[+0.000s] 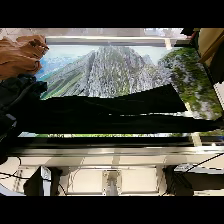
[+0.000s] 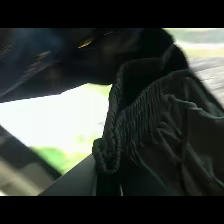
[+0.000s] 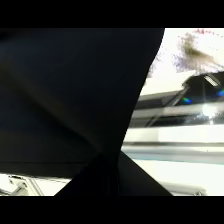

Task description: Fold the clothes and pants, and hang the long-sleeved shirts on hangers.

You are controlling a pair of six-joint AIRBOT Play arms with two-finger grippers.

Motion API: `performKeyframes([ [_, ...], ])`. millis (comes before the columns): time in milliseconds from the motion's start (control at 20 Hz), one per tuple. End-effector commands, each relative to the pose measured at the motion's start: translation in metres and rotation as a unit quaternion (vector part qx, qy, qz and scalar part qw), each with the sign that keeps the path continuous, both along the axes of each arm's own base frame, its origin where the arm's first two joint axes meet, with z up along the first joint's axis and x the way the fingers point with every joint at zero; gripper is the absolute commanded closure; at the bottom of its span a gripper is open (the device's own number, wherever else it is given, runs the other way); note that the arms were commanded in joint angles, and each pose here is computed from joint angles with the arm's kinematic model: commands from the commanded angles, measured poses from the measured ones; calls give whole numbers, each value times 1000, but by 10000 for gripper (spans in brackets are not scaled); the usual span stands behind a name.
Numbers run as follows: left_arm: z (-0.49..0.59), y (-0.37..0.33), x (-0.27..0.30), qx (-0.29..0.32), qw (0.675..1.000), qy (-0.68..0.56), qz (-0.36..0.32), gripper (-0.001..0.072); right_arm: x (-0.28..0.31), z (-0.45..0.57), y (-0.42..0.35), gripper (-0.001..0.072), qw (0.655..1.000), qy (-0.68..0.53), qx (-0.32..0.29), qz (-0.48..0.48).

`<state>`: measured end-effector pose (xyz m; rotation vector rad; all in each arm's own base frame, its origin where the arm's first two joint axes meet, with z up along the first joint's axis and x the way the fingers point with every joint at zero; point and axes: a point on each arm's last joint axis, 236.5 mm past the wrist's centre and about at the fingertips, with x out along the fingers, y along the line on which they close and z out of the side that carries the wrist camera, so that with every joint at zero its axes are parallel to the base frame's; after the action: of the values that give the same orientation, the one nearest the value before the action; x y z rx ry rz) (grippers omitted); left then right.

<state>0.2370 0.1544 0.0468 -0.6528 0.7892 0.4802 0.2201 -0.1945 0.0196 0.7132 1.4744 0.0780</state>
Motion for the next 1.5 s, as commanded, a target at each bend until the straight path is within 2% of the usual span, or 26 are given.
performKeyframes([
  [0,0,10,-28,25,998,61,15,685,-8,9,-8,702,999,4,-33,-6],
  [250,-3,6,-36,18,996,82,6,686,-3,19,-23,703,996,-25,-55,-62],
  [500,9,-3,-15,31,995,83,-44,687,82,14,-11,703,988,-98,-116,-31],
  [700,-14,-15,21,33,982,142,-122,686,154,-4,2,704,977,-127,-159,-69],
  [1100,-29,-7,99,40,976,158,-147,686,261,-24,21,704,967,-172,-166,-90],
  [1300,-50,-18,112,28,969,178,-170,686,297,-41,41,704,969,-173,-154,-83],
  [1450,-53,-9,114,35,972,183,-146,686,322,-48,53,704,966,-189,-155,-87],
])
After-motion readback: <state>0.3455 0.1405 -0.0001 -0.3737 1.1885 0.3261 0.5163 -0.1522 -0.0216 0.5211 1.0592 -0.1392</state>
